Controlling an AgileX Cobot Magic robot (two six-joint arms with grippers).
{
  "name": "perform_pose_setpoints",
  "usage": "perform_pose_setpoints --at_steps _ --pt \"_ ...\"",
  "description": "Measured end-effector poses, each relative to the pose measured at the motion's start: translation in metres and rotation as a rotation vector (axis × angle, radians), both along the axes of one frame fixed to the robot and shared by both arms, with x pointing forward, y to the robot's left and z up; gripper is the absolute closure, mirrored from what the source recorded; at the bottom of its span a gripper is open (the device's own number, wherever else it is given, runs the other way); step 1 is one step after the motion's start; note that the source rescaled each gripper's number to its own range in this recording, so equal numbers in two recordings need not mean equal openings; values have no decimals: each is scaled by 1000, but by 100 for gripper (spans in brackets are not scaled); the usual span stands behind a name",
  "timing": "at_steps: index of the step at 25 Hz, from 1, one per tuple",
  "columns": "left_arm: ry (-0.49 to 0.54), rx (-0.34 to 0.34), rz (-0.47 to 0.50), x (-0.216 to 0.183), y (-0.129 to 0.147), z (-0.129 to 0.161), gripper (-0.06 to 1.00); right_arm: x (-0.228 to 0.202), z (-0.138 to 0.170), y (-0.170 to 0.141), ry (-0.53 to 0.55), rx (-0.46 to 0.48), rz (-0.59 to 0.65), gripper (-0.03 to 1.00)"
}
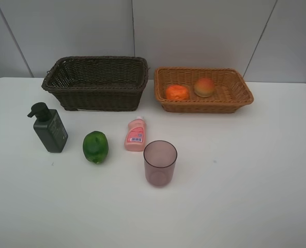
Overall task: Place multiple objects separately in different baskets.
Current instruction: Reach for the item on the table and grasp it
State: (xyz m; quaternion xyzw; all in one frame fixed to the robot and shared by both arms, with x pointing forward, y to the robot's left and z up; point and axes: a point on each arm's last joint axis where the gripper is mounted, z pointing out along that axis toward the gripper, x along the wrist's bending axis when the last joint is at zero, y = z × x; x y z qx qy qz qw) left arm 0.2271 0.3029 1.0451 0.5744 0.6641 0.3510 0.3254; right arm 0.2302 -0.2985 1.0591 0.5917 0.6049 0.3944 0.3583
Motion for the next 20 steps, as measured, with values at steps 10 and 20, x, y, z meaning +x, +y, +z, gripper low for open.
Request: perform_pose_setpoints --at_steps 10,20 --pt "0 0 0 0 0 0 -6 0 0 -1 -1 -3 -5 0" --pt "0 0 0 0 0 0 -6 0 0 -1 -1 -3 -5 0"
